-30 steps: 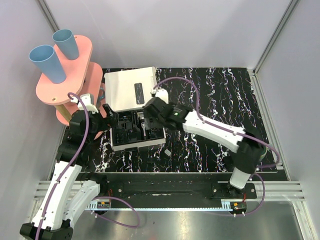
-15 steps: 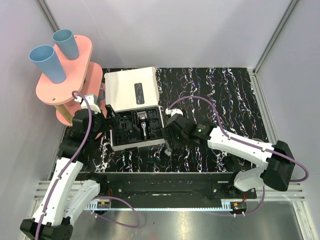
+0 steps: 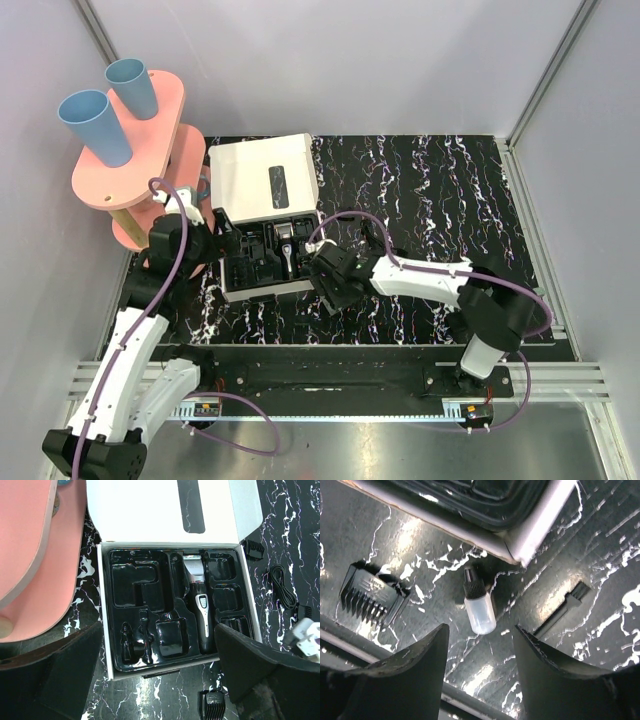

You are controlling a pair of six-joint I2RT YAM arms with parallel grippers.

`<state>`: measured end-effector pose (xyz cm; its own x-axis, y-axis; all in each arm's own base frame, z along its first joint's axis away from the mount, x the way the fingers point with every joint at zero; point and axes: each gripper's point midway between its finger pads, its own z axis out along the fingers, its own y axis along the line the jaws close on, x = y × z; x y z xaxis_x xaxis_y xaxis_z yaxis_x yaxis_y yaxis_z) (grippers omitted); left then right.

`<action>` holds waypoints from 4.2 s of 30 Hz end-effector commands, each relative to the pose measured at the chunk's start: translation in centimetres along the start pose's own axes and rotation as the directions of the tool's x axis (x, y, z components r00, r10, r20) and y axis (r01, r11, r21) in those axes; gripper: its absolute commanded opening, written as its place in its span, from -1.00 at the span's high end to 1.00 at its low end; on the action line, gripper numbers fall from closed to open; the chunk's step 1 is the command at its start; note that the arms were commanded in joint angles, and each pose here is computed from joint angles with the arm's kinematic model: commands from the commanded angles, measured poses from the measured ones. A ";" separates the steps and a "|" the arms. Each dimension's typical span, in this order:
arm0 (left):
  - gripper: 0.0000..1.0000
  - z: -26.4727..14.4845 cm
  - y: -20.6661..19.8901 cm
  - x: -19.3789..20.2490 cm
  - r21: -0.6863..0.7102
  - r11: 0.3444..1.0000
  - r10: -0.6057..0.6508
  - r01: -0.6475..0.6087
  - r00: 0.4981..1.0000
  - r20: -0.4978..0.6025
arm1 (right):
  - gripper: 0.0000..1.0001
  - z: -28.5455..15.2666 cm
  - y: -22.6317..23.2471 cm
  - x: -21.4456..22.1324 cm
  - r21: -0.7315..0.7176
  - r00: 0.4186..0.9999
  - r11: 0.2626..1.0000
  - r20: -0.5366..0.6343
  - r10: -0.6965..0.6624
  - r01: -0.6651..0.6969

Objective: Sort the hair-cutting tools

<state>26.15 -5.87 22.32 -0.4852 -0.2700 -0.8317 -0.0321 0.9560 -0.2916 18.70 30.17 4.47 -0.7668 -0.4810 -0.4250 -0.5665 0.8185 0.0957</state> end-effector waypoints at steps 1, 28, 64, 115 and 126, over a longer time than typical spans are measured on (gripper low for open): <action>-0.98 -0.4 -1.0 -2.0 0.036 0.999 -0.012 0.010 0.999 0.052 | -0.22 1.2 0.7 -2.5 -0.008 0.994 0.998 0.093 -0.058 0.059; -0.98 -0.7 -0.4 -2.6 0.029 0.999 -0.027 0.025 0.997 0.072 | 0.41 3.0 0.4 -1.2 0.012 0.998 0.998 0.034 -0.058 0.058; -0.98 -3.7 1.5 -4.9 -0.045 0.996 -0.061 0.075 0.965 0.255 | 0.42 0.0 16.3 -21.0 -0.411 0.836 0.877 0.366 0.409 -0.249; -0.98 -3.9 2.5 -5.1 -0.096 0.991 -0.068 0.097 0.960 0.272 | -0.01 3.2 16.8 -20.5 -0.220 0.758 0.910 0.505 0.414 -0.351; -0.98 -3.8 2.5 -5.0 -0.094 0.991 -0.071 0.099 0.961 0.268 | 0.42 2.6 18.1 -21.0 -0.289 0.774 0.921 0.508 0.379 -0.261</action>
<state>24.73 -2.03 26.37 -0.2764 -0.3418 -0.8982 -0.1538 0.9383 -0.3097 25.47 54.57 8.80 -0.6789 0.0592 -0.7318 -0.3528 0.8479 0.3959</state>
